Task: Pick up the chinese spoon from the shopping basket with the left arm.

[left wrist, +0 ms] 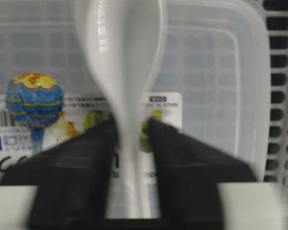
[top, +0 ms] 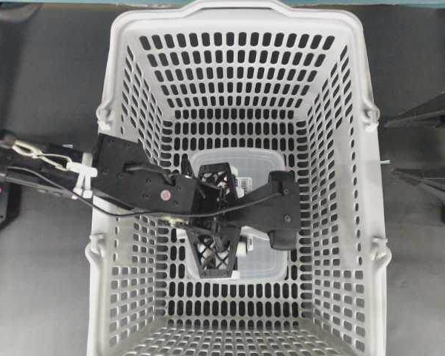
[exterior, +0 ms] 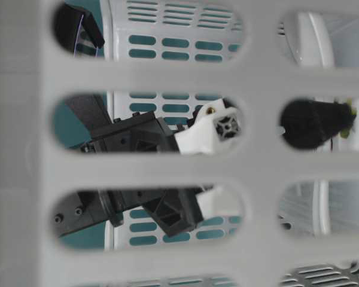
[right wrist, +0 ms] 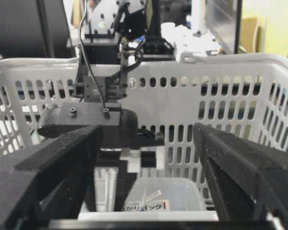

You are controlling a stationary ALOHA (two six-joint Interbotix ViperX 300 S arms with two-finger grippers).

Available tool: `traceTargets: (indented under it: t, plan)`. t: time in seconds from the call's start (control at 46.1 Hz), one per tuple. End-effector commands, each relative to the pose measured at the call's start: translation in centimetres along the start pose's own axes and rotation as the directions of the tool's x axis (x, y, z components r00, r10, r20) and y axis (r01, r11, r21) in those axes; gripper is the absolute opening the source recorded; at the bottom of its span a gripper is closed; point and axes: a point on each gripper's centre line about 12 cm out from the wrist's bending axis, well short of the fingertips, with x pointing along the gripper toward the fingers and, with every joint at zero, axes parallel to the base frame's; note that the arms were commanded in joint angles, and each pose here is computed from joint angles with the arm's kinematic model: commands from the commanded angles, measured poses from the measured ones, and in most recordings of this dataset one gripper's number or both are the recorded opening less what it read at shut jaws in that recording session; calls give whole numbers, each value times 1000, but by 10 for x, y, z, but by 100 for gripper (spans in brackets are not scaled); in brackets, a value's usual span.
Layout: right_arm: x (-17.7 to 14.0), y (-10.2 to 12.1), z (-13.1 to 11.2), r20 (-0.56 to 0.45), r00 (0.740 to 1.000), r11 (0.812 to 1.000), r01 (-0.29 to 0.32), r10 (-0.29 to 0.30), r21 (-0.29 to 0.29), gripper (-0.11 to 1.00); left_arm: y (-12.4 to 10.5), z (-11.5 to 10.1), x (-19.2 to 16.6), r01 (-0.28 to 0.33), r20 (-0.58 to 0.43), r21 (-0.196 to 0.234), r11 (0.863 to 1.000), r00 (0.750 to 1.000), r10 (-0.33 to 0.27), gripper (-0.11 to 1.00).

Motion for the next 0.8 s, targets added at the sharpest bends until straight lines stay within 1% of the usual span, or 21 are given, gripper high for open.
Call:
traceTargets:
  t: [0.0,0.022,0.043,0.13,0.282,0.455,0.542,0.651,0.781]
  plan:
    - [1,0,3,8,1000,1000,-1,1,5,73,-1,3,-6,1,15,8,1000,1000,-1,19]
    - [1,0,3,8,1000,1000,-1,1,3,73,-1,4,-9,1,20,9,1000,1000,-2,14]
    - [1,0,3,8,1000,1000,-1,1,3,73,-1,5,-11,2,25,10,1000,1000,-2,12]
    - [1,0,2,6,1000,1000,-1,1,6,73,-2,13,-28,8,62,9,1000,998,-8,13]
    - [1,0,3,12,1000,1000,-1,1,11,73,-4,36,-86,20,148,6,1000,989,-21,13]
    - [1,0,3,8,1000,1000,-1,1,28,73,-5,55,-157,22,176,3,1000,984,-22,13]
    - [1,1,2,6,1000,999,-2,2,35,73,-5,58,-181,18,166,1,1000,986,-18,13]
    - [1,0,3,8,1000,999,-1,1,35,73,-5,61,-197,14,151,0,1000,988,-13,13]
    - [1,0,3,8,1000,999,-1,1,34,73,-6,63,-201,14,151,0,1000,988,-14,13]
